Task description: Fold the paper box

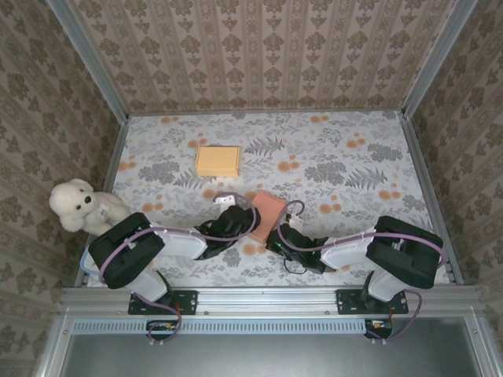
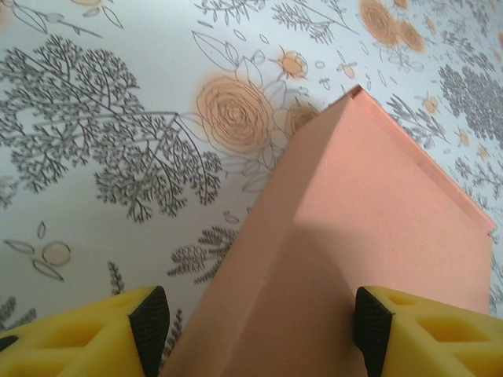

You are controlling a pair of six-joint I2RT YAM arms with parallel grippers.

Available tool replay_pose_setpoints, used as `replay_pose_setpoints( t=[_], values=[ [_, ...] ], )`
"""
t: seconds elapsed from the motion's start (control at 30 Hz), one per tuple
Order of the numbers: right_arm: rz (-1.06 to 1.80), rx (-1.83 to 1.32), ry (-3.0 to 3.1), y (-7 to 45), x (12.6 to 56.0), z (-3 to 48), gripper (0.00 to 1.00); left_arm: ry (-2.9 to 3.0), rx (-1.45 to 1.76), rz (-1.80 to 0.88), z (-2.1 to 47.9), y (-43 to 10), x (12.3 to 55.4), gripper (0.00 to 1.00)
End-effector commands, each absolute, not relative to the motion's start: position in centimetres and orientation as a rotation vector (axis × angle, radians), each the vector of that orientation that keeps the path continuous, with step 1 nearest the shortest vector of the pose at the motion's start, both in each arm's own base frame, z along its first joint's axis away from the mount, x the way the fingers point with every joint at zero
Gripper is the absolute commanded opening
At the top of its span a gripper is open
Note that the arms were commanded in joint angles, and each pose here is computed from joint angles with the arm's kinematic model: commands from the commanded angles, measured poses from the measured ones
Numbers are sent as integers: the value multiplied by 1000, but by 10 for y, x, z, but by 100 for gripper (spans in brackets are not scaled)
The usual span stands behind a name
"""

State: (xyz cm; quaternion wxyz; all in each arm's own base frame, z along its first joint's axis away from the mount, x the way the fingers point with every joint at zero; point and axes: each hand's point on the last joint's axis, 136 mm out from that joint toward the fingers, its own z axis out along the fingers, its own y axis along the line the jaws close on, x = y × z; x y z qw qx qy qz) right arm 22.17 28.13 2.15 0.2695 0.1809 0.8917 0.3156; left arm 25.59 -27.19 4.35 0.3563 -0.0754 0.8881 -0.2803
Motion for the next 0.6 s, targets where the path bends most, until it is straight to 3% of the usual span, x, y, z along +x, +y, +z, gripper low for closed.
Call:
replay_pose_setpoints(
  t=[0.0,0.57],
  values=[
    [1147,447,2299,332,222,70,0,2359,-158,-878,44,-295,250,65],
    [860,336,2469,242,241,53,0,2405,-98,-813,59,-258,300,68]
  ],
)
